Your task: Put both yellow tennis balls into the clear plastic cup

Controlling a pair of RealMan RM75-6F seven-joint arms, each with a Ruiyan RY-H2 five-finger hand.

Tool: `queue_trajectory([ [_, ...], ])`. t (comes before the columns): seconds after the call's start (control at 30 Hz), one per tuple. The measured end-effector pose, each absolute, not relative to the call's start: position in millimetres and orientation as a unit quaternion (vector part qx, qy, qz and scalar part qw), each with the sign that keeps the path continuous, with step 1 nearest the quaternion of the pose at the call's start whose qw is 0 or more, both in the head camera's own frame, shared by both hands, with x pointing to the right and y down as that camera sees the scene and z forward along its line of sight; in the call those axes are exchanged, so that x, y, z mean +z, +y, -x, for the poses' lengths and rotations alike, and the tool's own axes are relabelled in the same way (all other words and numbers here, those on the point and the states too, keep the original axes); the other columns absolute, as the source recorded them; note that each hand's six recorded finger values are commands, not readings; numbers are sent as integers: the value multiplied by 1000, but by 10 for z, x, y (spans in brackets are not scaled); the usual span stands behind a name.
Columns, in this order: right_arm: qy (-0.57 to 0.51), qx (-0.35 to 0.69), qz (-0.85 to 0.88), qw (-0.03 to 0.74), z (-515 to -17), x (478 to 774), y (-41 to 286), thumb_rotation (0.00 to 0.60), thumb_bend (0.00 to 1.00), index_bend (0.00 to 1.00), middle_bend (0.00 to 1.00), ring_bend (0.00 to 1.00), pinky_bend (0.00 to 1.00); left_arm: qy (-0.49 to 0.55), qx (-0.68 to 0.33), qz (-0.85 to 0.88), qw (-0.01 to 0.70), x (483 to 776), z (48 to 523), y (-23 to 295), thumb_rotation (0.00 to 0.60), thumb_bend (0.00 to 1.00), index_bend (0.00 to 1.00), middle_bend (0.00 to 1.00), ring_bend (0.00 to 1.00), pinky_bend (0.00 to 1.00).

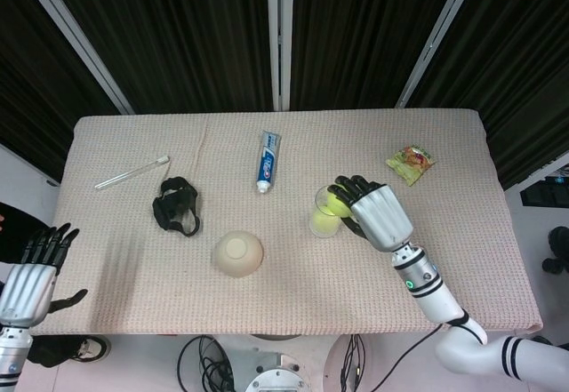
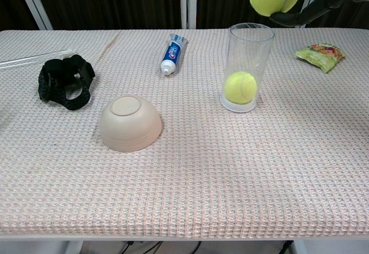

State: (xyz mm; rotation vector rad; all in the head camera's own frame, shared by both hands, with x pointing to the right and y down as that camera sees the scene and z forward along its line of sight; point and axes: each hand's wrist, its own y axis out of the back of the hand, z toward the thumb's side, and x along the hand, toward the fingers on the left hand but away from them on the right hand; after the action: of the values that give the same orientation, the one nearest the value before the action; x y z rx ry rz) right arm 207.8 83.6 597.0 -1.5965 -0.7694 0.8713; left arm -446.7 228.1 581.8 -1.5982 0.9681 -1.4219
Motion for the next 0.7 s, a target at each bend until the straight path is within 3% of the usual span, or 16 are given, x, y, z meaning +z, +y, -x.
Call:
queue_trajectory([
  [0.07, -317, 373, 675, 552, -2030, 6004, 819, 600, 322, 562, 563, 576, 733, 380, -559, 628, 384, 5829, 4472, 2282, 600, 55, 63, 11, 0, 0],
  [0.13, -312, 378, 677, 549, -1991, 6032, 805, 600, 280, 388, 497, 449, 622, 381, -561, 627, 383, 5834, 4489, 2279, 600, 55, 63, 11, 0, 0],
  [0.2, -305, 381, 684, 542, -1976, 6056, 804, 600, 209, 107, 336, 210, 392, 383, -563, 625, 383, 5834, 4504, 2275, 600, 55, 62, 10, 0, 0],
  [0.27, -300, 390, 687, 535, -1988, 6080, 793, 600, 183, 6, 183, 59, 212, 383, -564, 623, 383, 5830, 4516, 2272, 600, 55, 62, 10, 0, 0],
  [0.3, -296, 397, 689, 529, -2003, 6097, 783, 600, 178, 0, 102, 14, 136, 383, -565, 623, 383, 5829, 4520, 2270, 600, 55, 62, 10, 0, 0],
  [0.4, -287, 419, 694, 511, -2039, 6138, 764, 600, 176, 0, 4, 0, 73, 382, -565, 623, 383, 5825, 4522, 2262, 600, 55, 62, 11, 0, 0],
  [0.7, -293, 426, 693, 502, -2145, 6027, 771, 600, 176, 0, 0, 0, 71, 384, -564, 623, 382, 5823, 4519, 2274, 600, 56, 62, 11, 0, 0],
])
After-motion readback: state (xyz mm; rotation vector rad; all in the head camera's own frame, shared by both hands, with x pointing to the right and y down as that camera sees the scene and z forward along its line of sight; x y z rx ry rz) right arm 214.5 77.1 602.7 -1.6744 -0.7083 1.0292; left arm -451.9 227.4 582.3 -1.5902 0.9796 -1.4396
